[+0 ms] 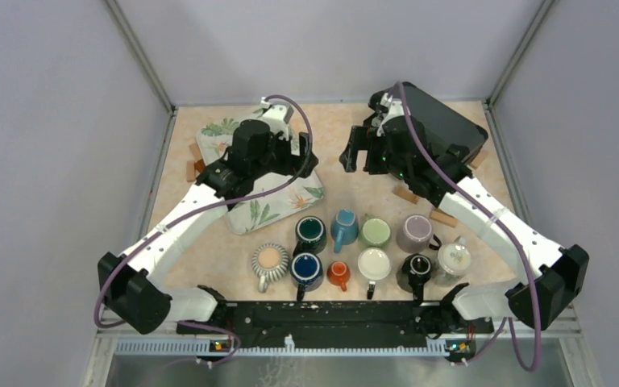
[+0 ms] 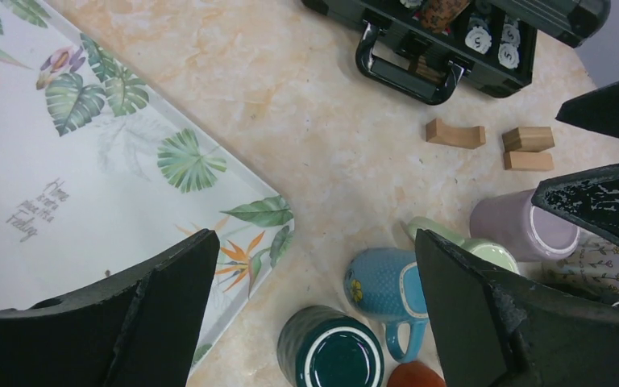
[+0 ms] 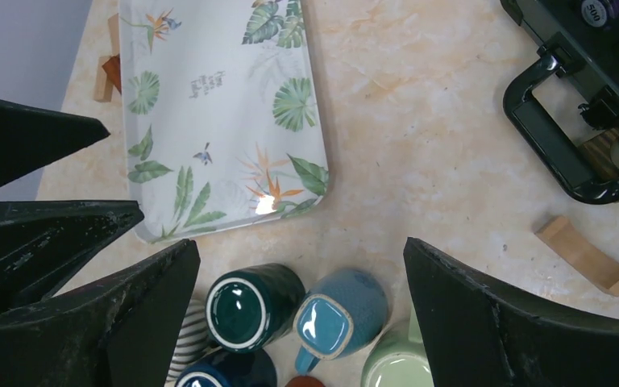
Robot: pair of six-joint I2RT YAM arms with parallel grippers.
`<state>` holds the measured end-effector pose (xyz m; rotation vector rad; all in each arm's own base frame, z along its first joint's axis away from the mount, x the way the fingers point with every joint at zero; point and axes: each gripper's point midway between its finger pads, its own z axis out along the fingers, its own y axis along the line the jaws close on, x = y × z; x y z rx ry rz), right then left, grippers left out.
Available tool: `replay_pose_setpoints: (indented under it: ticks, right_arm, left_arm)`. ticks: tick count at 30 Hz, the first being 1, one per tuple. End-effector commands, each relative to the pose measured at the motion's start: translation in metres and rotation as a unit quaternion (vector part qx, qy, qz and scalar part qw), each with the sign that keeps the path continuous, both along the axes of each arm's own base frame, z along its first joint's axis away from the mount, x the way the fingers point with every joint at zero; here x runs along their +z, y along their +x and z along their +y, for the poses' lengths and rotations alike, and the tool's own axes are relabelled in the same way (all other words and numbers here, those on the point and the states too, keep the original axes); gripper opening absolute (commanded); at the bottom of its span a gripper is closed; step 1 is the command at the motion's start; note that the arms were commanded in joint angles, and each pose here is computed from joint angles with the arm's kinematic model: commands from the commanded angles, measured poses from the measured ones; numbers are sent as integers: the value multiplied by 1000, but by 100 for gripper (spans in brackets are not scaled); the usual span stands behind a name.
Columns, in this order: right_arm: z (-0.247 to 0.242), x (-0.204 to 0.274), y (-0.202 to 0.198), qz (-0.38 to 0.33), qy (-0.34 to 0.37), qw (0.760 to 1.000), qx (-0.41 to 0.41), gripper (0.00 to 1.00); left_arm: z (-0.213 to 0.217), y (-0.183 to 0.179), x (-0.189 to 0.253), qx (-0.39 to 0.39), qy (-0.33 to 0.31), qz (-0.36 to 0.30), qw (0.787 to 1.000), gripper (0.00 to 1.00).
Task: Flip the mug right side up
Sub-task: Turn over the cup at the center of the board.
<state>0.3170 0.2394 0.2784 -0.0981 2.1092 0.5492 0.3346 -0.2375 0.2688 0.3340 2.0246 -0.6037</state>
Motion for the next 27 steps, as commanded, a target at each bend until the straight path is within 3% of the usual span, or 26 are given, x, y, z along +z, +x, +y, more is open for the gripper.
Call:
replay_pose_setpoints:
  ticks: [1,27]
  right_arm:
    - [5,1,3,-1,5,1000,6,99]
    - [-2,-77,-41,99,-93,991,-2,99]
  left_arm:
    - [7,2,28,17,-18,-46,999,98]
    - [17,-18,-13,16,-25,6,1000,98]
